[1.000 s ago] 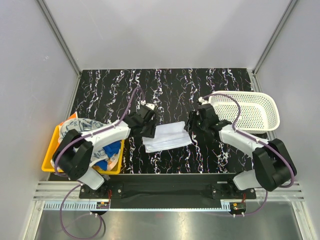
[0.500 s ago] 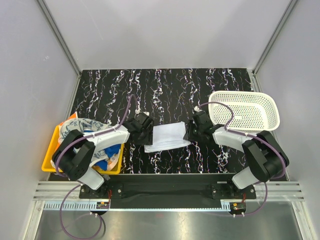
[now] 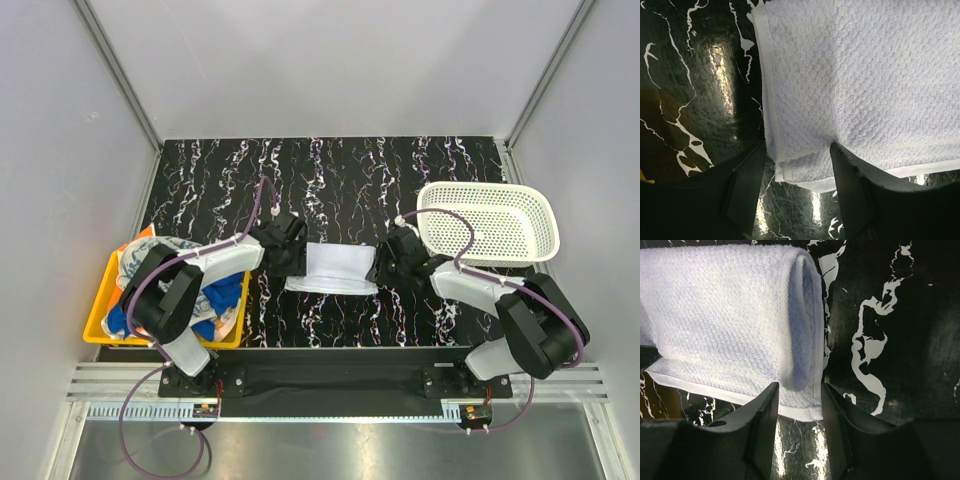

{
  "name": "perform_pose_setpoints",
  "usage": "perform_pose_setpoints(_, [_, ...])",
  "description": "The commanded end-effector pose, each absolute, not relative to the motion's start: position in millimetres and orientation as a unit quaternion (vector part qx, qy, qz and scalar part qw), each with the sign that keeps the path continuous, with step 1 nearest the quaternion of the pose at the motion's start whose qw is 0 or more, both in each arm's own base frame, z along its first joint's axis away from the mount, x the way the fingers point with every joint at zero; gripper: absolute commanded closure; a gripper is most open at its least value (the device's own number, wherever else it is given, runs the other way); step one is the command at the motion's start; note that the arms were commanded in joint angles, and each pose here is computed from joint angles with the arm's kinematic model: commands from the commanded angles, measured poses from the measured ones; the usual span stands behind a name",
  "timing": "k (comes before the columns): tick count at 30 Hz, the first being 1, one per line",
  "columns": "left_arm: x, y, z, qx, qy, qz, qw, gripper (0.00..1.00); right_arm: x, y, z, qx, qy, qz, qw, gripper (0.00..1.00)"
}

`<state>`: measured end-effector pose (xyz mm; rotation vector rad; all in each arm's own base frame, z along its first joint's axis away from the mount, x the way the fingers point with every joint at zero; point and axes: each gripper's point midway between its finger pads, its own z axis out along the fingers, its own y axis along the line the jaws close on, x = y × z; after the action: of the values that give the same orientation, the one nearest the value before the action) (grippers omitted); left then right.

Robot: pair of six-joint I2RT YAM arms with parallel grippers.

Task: Fold and stack the towels
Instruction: Fold the towel

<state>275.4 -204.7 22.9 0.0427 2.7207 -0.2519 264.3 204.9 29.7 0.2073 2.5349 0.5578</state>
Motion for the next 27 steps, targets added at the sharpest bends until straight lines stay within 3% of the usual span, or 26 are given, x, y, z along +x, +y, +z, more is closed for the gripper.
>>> perform_pose_setpoints(1, [275,-205,45,0.022,0.968,-0.109,0.225,0.4,275,202,55,0.077,0.93,0.197,0.301,0.53])
perform_pose_setpoints(10, [282,-199,56,0.0,0.964,-0.115,0.242,0.4,283,207,73,0.085,0.923,0.207,0.313,0.53])
perform_pose_setpoints(27, [288,-203,29,-0.024,0.967,-0.124,0.222,0.49,282,215,49,0.095,0.931,0.21,0.283,0.58])
